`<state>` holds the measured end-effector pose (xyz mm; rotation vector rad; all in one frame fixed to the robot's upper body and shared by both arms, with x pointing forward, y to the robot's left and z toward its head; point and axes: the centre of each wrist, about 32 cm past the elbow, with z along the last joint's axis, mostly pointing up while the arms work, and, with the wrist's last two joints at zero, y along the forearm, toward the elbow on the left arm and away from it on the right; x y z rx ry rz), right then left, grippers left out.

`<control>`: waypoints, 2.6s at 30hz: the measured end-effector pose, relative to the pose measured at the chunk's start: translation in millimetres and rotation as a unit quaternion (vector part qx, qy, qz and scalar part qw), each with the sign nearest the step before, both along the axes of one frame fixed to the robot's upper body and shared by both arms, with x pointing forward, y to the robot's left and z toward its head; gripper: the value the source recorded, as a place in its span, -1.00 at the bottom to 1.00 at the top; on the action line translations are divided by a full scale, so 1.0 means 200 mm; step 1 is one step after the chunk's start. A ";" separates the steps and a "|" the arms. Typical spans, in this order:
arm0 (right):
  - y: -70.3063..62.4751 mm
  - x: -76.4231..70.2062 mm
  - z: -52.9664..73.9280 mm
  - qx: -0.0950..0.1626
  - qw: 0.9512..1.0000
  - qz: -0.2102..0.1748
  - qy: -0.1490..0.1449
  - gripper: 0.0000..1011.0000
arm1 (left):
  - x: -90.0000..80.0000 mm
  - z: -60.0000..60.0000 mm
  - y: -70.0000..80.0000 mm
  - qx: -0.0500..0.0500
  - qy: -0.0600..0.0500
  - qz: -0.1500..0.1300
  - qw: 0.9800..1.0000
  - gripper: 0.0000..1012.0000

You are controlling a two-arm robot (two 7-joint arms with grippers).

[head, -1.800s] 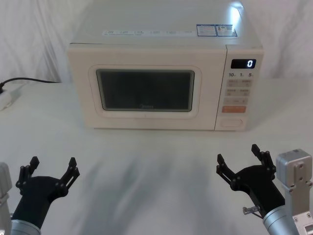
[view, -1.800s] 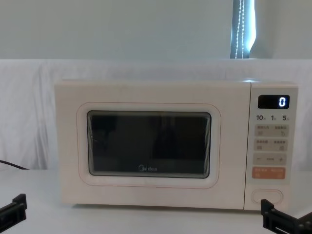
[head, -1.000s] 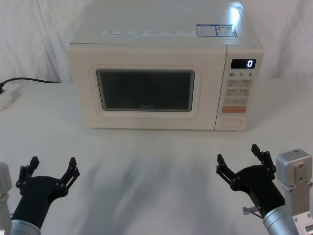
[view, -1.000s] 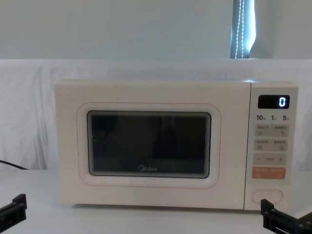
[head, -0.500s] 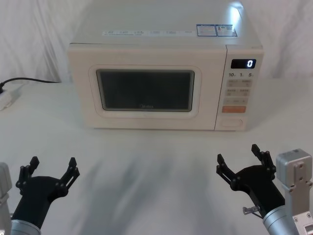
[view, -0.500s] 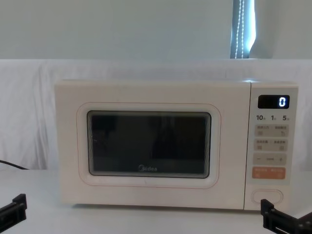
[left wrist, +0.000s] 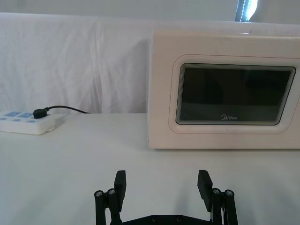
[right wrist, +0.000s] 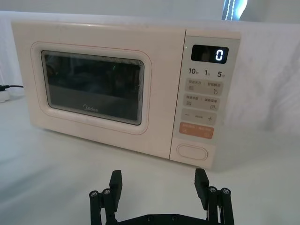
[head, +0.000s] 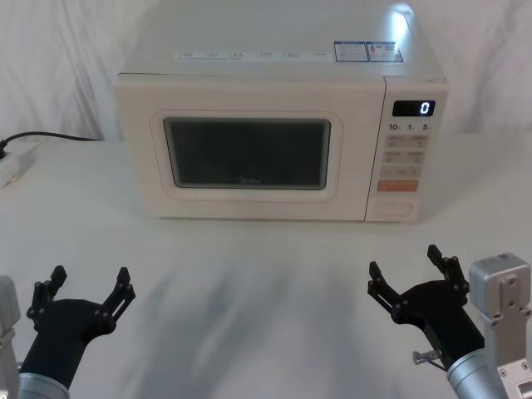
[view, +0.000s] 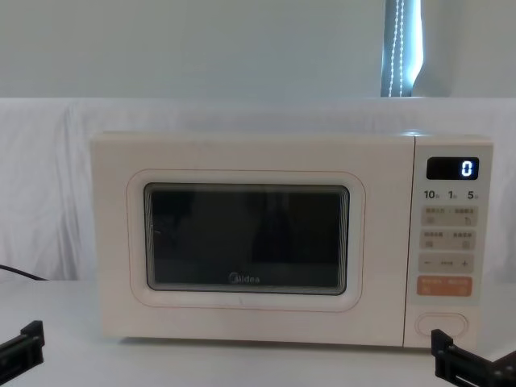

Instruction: Press the button to open the microwave door with one hand; close the microwave door with the other hand.

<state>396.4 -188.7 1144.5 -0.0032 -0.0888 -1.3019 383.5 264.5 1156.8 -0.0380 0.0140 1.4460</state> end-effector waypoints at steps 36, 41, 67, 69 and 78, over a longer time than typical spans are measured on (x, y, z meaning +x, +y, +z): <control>0.00 0.00 0.00 0.000 1.000 0.000 0.000 -0.13 | 0.00 0.00 0.00 0.000 0.000 0.000 1.000 0.98; 0.00 0.00 0.00 0.000 1.000 0.000 0.000 -0.42 | 0.00 0.00 0.00 0.000 0.000 0.000 1.000 0.98; 0.00 0.00 0.00 0.000 1.000 0.000 0.000 -1.00 | 0.00 0.00 0.00 0.000 0.000 0.000 1.000 0.98; 0.00 0.00 0.00 0.000 1.000 0.000 0.000 -1.00 | 0.00 0.00 0.00 0.000 0.000 0.000 1.000 0.98; 0.00 0.00 0.01 0.000 1.000 0.000 0.000 -1.00 | 0.00 0.00 0.00 0.000 0.000 0.000 1.000 0.98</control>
